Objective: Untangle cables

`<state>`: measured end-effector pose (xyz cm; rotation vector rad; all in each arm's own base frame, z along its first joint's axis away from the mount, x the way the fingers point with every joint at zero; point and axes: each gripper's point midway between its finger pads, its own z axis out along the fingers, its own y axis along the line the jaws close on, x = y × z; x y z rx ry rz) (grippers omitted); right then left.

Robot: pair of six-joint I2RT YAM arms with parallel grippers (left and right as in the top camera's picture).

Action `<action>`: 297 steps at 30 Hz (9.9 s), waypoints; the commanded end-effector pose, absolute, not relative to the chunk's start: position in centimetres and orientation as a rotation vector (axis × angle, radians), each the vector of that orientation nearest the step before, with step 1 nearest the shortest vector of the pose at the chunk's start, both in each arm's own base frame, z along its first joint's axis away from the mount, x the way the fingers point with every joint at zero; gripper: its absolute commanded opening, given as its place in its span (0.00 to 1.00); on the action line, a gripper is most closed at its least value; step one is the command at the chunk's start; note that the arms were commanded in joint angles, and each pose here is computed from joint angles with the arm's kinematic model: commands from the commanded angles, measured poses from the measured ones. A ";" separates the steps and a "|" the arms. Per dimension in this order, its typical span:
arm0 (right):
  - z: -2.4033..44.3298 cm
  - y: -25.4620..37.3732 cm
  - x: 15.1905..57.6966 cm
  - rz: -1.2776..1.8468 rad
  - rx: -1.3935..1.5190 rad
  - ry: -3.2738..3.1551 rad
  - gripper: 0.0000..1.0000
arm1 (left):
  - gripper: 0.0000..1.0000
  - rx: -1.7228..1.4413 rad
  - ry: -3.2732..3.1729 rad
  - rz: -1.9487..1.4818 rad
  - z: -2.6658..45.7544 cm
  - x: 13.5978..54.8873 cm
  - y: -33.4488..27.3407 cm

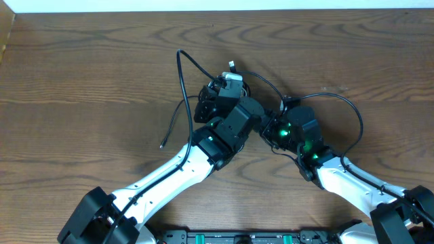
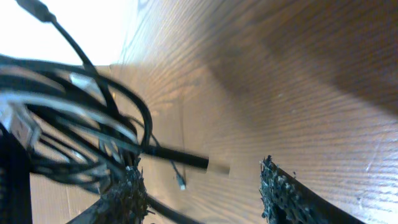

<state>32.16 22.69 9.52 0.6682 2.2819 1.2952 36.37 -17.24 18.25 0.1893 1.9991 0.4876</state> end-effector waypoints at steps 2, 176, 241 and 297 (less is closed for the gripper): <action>9.6 22.3 32.8 1.266 0.757 2.241 0.41 | 0.08 0.117 1.994 0.482 18.5 36.1 -16.6; 11.8 23.0 31.6 1.398 0.906 2.218 0.01 | 0.08 -0.065 2.027 -0.016 23.8 33.1 -16.9; 13.5 21.8 33.6 1.269 0.682 2.106 0.01 | 0.08 0.072 2.022 0.028 23.4 32.4 -18.8; 14.0 24.2 31.4 1.632 1.024 2.172 0.39 | 0.07 0.130 1.999 0.125 23.8 32.4 -18.2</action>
